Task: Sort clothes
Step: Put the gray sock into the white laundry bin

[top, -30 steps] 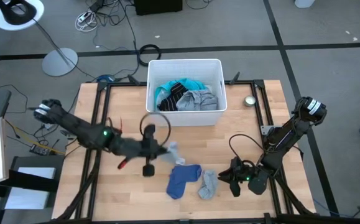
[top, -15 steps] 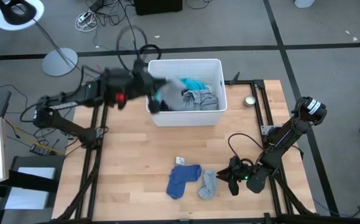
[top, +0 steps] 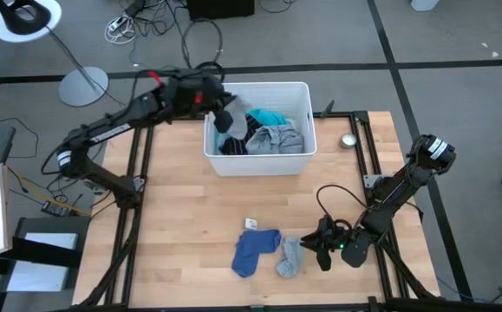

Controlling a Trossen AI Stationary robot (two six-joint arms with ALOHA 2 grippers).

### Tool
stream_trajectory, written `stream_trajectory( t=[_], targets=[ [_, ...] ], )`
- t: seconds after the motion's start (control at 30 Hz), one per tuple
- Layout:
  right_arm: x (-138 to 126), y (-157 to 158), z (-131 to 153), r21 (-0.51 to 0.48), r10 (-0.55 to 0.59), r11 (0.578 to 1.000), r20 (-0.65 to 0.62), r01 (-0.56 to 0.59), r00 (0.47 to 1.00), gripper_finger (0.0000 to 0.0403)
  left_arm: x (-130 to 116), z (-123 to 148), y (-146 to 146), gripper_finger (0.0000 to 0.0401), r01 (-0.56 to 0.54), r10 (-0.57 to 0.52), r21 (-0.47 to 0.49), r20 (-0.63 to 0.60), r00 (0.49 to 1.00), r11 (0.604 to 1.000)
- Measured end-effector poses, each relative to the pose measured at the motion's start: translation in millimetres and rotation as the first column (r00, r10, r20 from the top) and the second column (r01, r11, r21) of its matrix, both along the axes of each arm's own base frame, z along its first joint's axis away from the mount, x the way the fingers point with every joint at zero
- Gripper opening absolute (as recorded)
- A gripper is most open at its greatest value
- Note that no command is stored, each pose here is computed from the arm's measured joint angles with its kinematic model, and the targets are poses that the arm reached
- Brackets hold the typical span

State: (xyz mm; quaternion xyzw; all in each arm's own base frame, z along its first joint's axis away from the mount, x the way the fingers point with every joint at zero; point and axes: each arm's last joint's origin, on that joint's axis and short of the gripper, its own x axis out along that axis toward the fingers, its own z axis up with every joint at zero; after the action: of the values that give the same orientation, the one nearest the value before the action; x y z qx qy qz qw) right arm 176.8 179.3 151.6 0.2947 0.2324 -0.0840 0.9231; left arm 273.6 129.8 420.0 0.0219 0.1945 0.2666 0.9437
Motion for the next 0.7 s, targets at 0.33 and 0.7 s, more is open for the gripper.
stream_trajectory(
  t=[0.33,0.7],
  targets=[
    [0,0,0,0.002,0.003,1.0,-0.003,-0.003,1.0,0.0089,14,-45,14,0.0106,0.045,-0.072,-0.215,-0.12,0.99,0.975],
    [1,0,1,0.01,0.001,1.0,0.003,-0.001,1.0,0.0089,0,-57,7,0.0169,-0.027,-0.072,-0.359,-0.259,0.963,0.933]
  ],
)
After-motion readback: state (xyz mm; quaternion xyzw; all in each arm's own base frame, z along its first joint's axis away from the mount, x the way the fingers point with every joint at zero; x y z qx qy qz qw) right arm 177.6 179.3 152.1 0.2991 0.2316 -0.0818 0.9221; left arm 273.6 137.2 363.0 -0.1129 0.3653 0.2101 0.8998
